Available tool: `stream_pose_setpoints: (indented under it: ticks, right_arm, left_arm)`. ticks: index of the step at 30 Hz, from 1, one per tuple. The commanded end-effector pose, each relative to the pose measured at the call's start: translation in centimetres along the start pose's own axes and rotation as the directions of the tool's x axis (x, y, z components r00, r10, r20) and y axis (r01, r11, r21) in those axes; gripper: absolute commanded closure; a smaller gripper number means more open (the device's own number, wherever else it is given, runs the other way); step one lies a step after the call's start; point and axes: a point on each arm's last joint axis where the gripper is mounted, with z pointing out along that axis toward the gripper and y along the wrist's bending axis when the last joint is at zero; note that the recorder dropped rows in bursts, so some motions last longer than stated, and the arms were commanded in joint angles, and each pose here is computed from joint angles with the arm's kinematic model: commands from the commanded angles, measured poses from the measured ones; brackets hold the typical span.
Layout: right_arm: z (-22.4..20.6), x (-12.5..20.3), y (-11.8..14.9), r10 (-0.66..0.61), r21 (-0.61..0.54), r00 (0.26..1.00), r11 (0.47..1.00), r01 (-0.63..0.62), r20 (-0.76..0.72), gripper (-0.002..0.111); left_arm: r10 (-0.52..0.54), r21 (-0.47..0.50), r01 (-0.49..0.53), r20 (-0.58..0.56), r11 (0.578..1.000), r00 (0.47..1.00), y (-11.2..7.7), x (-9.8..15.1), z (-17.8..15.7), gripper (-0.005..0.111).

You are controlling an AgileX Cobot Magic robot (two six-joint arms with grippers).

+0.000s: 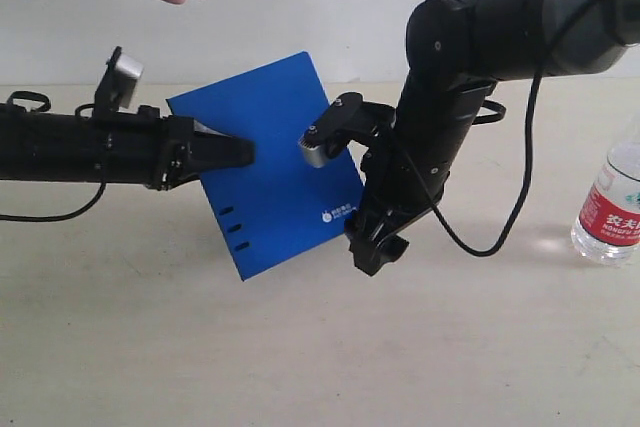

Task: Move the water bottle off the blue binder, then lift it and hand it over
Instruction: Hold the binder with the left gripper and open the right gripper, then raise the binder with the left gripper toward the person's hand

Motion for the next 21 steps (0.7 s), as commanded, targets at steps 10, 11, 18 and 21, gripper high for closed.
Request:
stream_pose_setpoints:
  ticks: [10,11,18,21]
  right_arm:
    - [-0.4,0.6,-1.0,0.016,0.113,0.998,0.994,-0.009,-0.063,0.110]
    - [-0.5,0.6,-1.1,0.049,0.116,0.997,0.992,-0.043,-0.052,0.107]
    - [-0.6,0.9,-1.8,0.126,0.130,0.991,0.984,-0.120,-0.038,0.109]
    - [-1.3,0.7,-2.1,0.175,0.151,0.985,0.973,-0.174,0.007,0.109]
  left_arm:
    - [0.092,0.048,-0.091,-0.013,0.995,0.996,-2.4,-0.9,-2.0,0.102]
    - [0.089,0.048,-0.088,-0.015,0.995,0.996,-2.6,-0.7,-2.1,0.102]
    - [0.108,0.030,-0.109,0.028,0.994,0.994,-4.3,0.3,-3.4,0.102]
    - [0.144,-0.010,-0.144,0.093,0.990,0.985,-5.1,-0.3,-4.1,0.102]
